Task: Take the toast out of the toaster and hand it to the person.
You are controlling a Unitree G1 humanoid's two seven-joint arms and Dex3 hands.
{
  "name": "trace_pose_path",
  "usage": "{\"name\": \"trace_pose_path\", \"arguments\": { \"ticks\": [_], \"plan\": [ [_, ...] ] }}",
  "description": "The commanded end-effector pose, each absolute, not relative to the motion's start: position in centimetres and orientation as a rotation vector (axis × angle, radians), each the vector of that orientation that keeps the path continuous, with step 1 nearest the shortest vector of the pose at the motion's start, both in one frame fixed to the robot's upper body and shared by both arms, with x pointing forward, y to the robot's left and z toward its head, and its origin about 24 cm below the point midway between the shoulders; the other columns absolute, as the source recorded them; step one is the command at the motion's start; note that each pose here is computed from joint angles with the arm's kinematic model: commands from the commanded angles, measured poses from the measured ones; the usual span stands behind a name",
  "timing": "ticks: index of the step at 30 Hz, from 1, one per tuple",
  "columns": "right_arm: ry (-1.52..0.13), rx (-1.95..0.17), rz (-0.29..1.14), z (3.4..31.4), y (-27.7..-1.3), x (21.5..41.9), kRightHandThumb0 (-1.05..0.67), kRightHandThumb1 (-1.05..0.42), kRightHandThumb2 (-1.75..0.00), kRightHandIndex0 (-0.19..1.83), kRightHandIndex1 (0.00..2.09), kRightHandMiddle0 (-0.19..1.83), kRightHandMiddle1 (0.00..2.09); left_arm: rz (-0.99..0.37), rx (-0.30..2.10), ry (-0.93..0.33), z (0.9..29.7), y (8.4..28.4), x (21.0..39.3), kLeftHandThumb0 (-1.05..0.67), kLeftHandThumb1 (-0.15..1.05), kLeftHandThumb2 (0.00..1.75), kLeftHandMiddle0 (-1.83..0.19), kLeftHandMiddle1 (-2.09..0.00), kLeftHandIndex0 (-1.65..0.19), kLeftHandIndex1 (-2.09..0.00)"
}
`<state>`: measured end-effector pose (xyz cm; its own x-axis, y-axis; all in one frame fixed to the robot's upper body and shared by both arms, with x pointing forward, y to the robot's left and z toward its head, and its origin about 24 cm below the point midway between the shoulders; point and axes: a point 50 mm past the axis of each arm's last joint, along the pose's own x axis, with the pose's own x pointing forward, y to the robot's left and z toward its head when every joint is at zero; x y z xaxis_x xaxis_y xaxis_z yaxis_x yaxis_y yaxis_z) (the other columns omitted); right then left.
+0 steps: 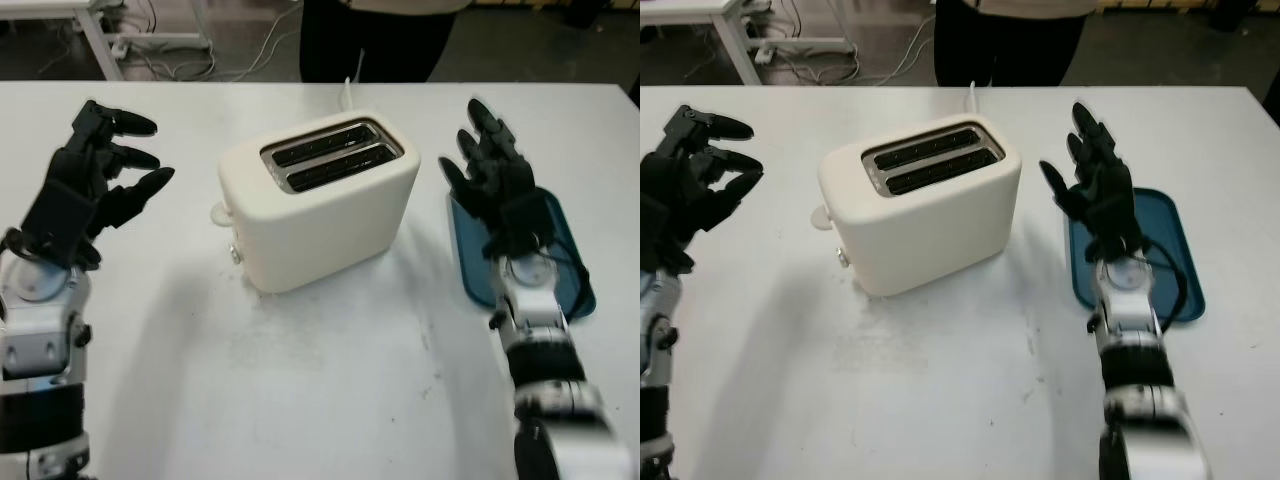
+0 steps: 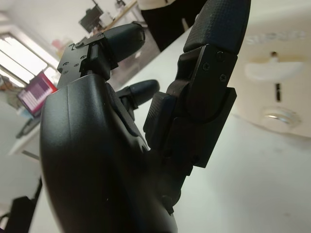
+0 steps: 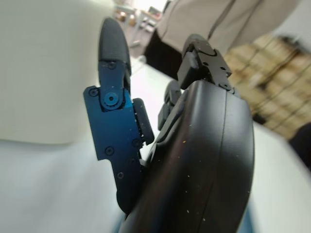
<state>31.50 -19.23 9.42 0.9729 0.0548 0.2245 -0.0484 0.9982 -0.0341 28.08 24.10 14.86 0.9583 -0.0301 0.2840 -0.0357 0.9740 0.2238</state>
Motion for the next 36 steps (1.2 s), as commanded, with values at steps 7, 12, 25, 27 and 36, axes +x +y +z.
{"name": "trace_pose_path", "arguments": {
  "ticks": [7,12,25,27,36],
  "plan": [
    [-0.206,0.149,0.051,8.9,-17.0,27.1,-0.39,-0.92,-0.34,0.10,0.02,0.14,0.01,0.028,0.185,-0.292,12.2,21.9,27.0,-1.05,0.92,0.08,0.00,-1.70,0.00,-1.59],
    [-0.154,0.161,0.025,8.6,-15.5,24.5,-0.46,-0.92,-0.42,0.13,0.03,0.16,0.01,0.020,0.165,-0.282,11.1,20.9,26.5,-1.05,0.92,0.09,0.00,-1.69,0.00,-1.58],
    [0.004,0.227,0.018,5.2,-13.4,22.6,-0.44,-0.92,-0.42,0.17,0.02,0.19,0.01,0.035,0.126,-0.216,7.3,17.0,25.3,-1.05,0.92,0.10,0.00,-1.72,0.00,-1.56],
    [0.007,0.245,0.019,4.8,-13.3,22.6,-0.42,-0.92,-0.41,0.17,0.02,0.19,0.01,0.034,0.121,-0.191,6.9,16.8,25.2,-1.05,0.92,0.10,0.00,-1.71,0.00,-1.55],
    [0.047,0.241,0.004,4.3,-13.2,23.1,-0.42,-0.92,-0.41,0.20,0.02,0.21,0.01,0.032,0.117,-0.185,6.4,17.3,25.4,-1.05,0.92,0.19,0.00,-1.74,0.00,-1.65]
  ]
}}
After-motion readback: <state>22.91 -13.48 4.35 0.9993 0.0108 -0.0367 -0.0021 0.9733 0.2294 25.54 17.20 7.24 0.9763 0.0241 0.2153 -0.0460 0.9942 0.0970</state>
